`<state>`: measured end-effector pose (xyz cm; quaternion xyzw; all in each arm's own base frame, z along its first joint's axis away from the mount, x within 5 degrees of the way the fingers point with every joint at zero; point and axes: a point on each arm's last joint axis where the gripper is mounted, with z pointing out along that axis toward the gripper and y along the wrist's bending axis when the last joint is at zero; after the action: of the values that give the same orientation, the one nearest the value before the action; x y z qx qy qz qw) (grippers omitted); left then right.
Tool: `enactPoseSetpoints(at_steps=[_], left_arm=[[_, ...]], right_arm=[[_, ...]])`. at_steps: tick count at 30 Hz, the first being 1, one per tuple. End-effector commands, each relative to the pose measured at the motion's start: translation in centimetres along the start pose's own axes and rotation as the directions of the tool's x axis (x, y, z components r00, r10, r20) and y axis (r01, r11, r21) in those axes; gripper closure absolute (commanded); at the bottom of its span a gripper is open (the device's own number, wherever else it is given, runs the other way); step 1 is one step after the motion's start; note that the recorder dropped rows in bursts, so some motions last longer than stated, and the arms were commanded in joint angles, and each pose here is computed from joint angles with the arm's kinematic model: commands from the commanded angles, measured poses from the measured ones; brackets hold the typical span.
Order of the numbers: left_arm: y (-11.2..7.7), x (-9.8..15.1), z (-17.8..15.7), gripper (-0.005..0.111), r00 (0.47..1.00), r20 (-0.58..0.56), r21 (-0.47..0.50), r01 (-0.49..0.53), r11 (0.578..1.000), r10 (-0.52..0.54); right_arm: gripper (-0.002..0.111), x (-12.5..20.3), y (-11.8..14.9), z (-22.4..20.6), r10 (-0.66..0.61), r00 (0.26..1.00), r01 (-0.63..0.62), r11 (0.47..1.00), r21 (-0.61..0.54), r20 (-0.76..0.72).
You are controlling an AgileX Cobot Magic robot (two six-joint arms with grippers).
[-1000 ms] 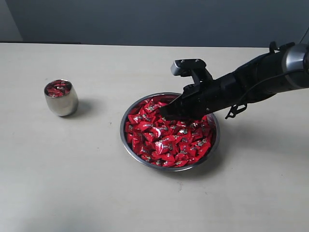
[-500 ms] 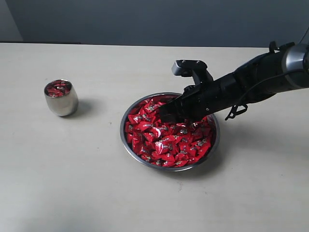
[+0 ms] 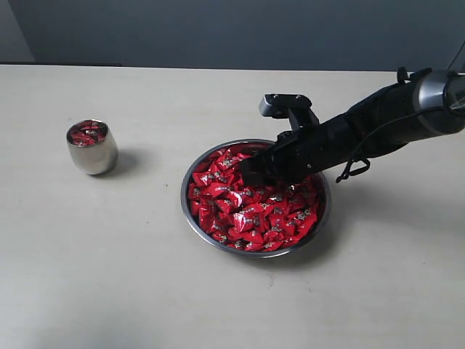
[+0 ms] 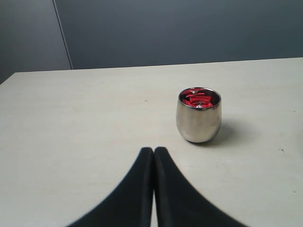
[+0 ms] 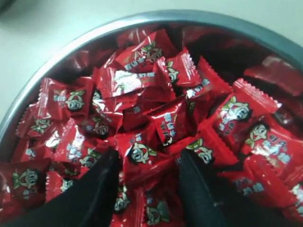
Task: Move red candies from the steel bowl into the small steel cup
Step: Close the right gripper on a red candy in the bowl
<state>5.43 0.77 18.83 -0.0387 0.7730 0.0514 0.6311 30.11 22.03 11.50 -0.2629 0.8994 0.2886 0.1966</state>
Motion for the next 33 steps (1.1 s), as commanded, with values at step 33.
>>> enactPoseSetpoints(at_steps=[33], left_arm=[[0.0,0.1,0.0,0.106,1.000,0.002,0.000,0.005,1.000,-0.005]], right_arm=[[0.067,-0.1,0.2,1.2,-0.031,0.998,0.026,0.996,-0.089,-0.058]])
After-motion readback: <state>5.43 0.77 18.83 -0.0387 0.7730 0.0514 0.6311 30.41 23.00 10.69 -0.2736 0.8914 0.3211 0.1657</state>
